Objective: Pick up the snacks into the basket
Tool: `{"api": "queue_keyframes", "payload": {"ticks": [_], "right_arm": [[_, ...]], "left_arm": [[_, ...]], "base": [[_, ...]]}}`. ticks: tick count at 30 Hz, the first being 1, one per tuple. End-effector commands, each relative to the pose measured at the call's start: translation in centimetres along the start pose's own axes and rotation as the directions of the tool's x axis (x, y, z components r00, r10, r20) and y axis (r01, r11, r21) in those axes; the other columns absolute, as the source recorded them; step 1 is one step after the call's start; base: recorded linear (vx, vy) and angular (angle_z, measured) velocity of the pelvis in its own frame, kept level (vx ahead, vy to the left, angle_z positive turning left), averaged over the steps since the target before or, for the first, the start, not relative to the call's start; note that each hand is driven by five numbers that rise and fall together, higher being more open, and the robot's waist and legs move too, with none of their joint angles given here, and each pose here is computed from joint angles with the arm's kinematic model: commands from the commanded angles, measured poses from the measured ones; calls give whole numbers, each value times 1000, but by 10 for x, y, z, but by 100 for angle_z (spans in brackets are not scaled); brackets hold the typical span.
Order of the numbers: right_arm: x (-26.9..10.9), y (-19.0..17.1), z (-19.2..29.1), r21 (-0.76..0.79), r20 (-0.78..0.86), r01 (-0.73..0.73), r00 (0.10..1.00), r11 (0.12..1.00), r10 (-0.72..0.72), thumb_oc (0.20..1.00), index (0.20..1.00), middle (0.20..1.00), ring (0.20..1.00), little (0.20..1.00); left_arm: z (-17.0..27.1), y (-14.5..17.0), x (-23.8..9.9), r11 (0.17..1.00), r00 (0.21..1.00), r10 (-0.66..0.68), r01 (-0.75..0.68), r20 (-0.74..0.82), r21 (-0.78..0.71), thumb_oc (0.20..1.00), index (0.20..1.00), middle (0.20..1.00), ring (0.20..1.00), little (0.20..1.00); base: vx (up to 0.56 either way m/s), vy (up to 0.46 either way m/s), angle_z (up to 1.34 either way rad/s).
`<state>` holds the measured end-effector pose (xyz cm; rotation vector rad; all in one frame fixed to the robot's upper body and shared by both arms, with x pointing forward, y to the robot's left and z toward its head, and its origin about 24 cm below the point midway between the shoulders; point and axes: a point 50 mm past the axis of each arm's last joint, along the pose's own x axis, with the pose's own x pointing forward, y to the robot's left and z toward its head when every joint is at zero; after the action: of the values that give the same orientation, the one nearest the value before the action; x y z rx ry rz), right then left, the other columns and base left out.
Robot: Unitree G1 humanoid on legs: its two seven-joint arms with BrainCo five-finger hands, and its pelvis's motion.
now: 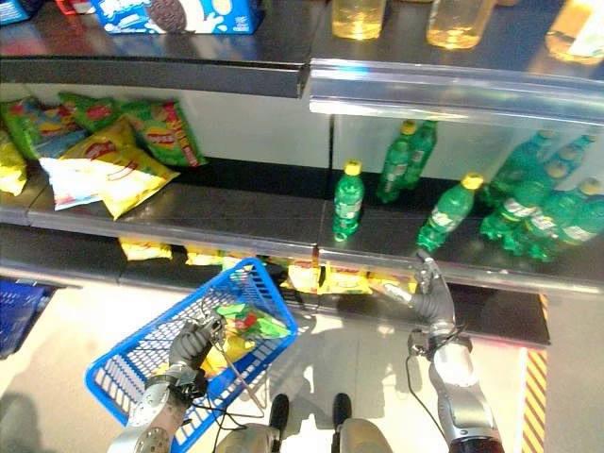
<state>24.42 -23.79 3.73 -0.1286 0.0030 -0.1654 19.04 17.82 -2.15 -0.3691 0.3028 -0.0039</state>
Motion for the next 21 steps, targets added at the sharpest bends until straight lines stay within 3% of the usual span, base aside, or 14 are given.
{"api": "queue_keyframes", "payload": {"ticks": [1, 7, 21], "right_arm": [[19, -8, 44, 16, 204, 54, 977, 998, -56, 1000, 1000, 1000, 1000, 1000], [47, 1, 77, 23, 305, 75, 949, 997, -78, 1000, 1000, 1000, 1000, 1000], [79, 11, 99, 52, 314, 116, 941, 992, -127, 1000, 1000, 1000, 1000, 1000]], "left_arm": [[68, -35, 4, 977, 924, -209, 185, 321, 104, 200, 200, 200, 200, 200], [77, -44, 6, 963, 904, -263, 226, 338, 143, 200, 200, 200, 200, 200], [88, -57, 11, 946, 879, -314, 259, 360, 193, 200, 200, 200, 200, 200]], "base": [[-114, 47, 13], [-92, 48, -3], [-25, 18, -4]]}}
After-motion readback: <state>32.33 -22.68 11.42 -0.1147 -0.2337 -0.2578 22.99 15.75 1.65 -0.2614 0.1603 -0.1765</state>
